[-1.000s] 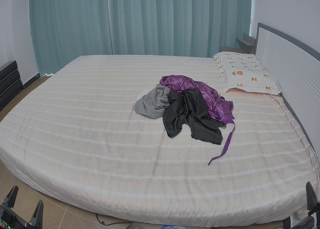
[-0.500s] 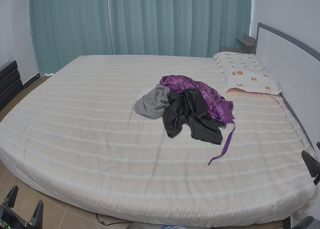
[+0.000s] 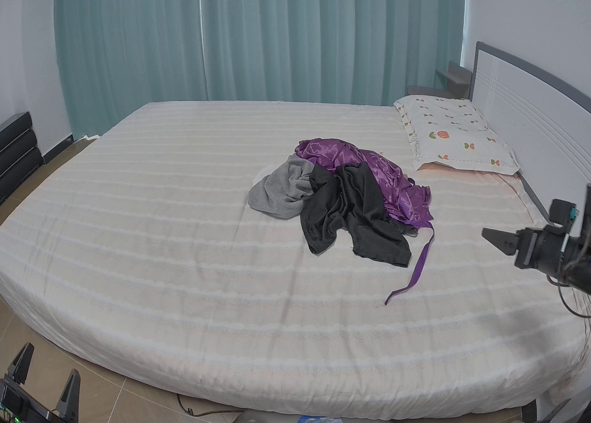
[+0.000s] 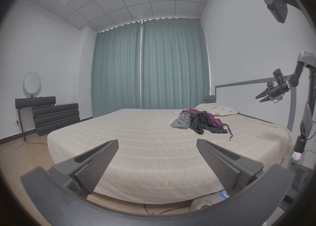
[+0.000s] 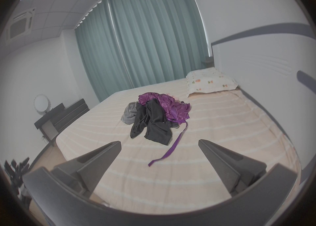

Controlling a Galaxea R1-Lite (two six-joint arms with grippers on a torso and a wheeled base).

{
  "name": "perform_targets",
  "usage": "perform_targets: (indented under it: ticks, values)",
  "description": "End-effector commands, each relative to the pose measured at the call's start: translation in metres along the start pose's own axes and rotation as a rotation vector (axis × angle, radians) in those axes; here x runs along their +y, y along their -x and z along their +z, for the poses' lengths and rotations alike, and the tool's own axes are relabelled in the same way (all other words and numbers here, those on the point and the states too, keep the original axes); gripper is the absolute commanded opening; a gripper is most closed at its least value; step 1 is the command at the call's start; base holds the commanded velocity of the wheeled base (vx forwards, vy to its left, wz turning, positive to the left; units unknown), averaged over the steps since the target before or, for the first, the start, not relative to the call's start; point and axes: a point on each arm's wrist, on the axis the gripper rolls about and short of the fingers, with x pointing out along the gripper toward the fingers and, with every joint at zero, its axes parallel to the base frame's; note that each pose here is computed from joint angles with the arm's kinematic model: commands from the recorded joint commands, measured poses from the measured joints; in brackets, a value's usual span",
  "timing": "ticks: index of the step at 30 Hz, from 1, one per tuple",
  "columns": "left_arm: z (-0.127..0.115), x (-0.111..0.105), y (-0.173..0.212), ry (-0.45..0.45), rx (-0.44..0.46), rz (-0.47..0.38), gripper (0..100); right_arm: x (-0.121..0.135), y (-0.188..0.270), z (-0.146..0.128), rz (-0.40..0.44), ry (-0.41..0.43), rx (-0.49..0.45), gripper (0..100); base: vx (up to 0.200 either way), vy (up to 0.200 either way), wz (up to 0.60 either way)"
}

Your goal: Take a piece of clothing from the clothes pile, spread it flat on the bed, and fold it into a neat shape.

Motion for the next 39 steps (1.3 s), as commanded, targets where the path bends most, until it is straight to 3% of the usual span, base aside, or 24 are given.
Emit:
perform_targets:
  ticks: [1, 9, 15, 39]
  values:
    - [-0.005, 0.0, 0.0, 0.001, 0.0, 0.001, 100, 0.007, -0.152, -0.012, -0.025, -0.137, 0.157, 100, 0.0, 0.0, 0.0]
    - [-0.005, 0.0, 0.0, 0.001, 0.0, 0.001, 100, 0.01, -0.244, -0.04, -0.06, -0.255, 0.201, 100, 0.0, 0.0, 0.0]
    - [-0.005, 0.0, 0.0, 0.001, 0.0, 0.0, 100, 0.004, -0.297, -0.073, -0.11, -0.268, 0.218, 100, 0.0, 0.0, 0.0]
    - [-0.005, 0.0, 0.0, 0.001, 0.0, 0.001, 100, 0.005, -0.342, -0.088, -0.127, -0.26, 0.238, 100, 0.0, 0.0, 0.0]
